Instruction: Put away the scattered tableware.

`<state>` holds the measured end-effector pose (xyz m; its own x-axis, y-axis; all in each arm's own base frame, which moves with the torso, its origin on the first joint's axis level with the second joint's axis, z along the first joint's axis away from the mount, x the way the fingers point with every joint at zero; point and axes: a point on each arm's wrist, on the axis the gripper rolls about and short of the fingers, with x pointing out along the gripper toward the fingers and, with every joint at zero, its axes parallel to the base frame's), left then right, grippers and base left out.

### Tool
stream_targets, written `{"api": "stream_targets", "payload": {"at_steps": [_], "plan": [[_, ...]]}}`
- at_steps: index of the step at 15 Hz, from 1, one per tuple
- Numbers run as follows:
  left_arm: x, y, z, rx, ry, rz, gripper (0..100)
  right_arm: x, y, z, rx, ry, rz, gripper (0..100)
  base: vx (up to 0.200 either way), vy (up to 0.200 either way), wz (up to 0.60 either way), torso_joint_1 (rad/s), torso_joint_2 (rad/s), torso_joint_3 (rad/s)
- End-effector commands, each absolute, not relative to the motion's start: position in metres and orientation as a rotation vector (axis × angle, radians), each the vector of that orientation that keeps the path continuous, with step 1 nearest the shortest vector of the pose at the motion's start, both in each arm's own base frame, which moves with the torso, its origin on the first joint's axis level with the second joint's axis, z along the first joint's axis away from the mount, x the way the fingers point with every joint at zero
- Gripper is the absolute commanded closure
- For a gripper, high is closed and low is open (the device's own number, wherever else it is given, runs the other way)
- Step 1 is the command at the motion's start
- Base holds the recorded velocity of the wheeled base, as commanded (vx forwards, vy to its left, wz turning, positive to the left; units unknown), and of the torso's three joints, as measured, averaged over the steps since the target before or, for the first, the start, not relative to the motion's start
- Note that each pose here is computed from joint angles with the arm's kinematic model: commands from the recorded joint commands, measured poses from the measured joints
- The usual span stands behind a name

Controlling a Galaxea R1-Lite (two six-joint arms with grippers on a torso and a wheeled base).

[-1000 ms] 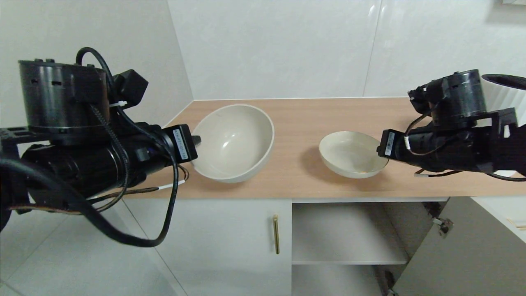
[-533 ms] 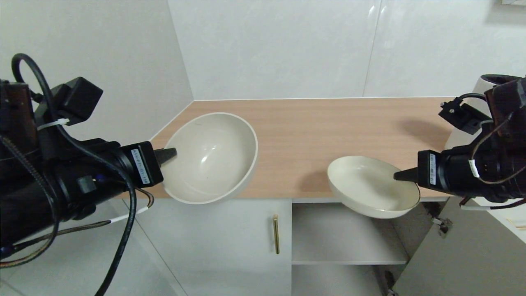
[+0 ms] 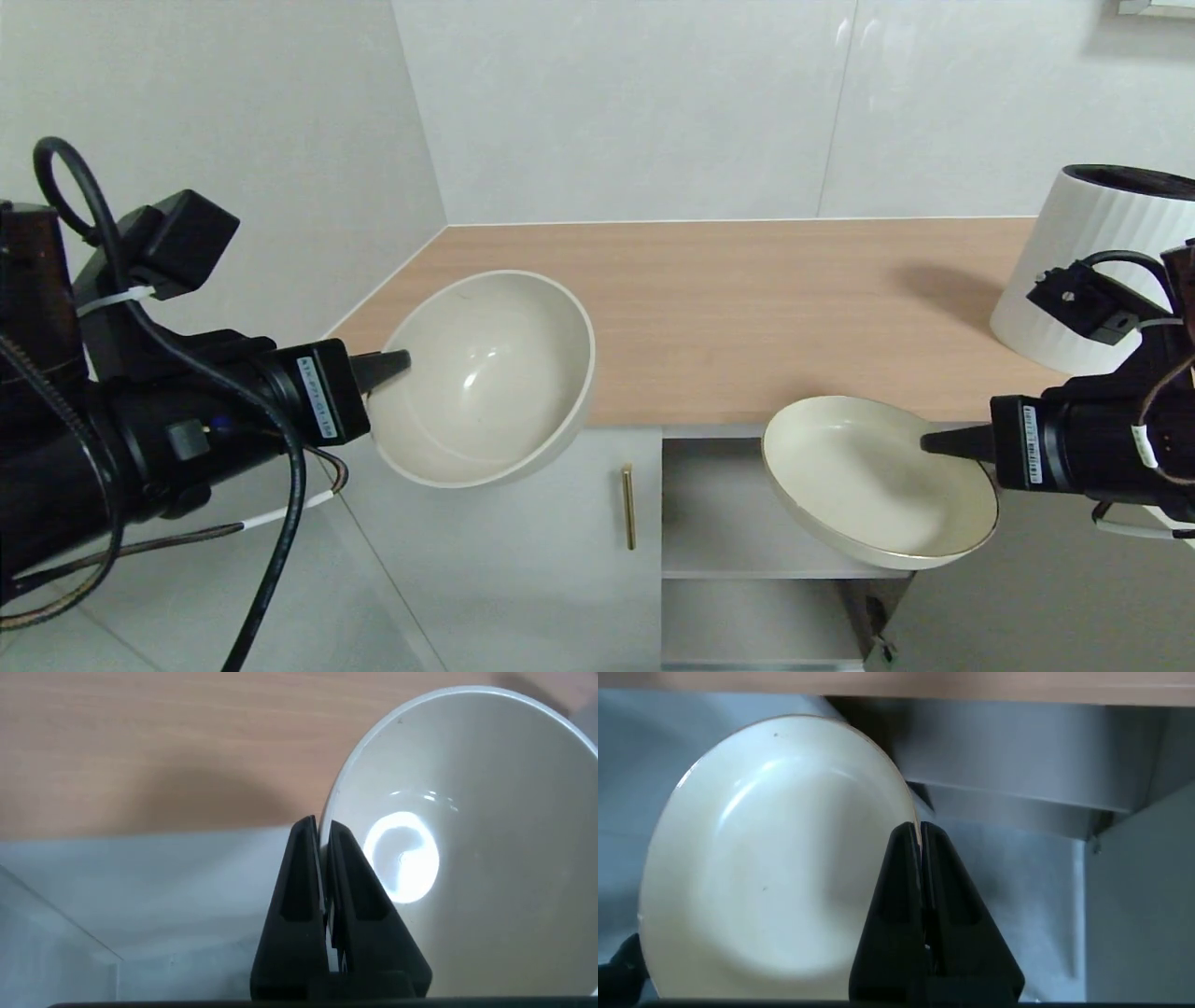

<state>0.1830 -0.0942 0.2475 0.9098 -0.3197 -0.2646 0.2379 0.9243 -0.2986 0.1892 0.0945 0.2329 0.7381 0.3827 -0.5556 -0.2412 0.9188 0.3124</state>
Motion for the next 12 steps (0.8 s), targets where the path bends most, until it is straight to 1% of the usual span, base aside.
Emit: {"api": "stream_targets", "payload": {"at_steps": [1, 8, 12], "plan": [[0.184, -0.095, 0.246, -0.262, 0.323, -0.290, 100, 0.191, 0.094, 0.228, 0.227, 0.660, 0.339, 100, 0.000, 0.000, 0.00, 0.000, 0.00, 0.000], [0.189, -0.099, 0.240, -0.251, 0.348, -0.291, 100, 0.198, 0.095, 0.217, 0.219, 0.607, 0.347, 100, 0.000, 0.000, 0.00, 0.000, 0.00, 0.000], [0.190, -0.099, 0.239, -0.249, 0.352, -0.289, 100, 0.198, 0.095, 0.216, 0.218, 0.607, 0.346, 100, 0.000, 0.000, 0.00, -0.134, 0.36, 0.216]]}}
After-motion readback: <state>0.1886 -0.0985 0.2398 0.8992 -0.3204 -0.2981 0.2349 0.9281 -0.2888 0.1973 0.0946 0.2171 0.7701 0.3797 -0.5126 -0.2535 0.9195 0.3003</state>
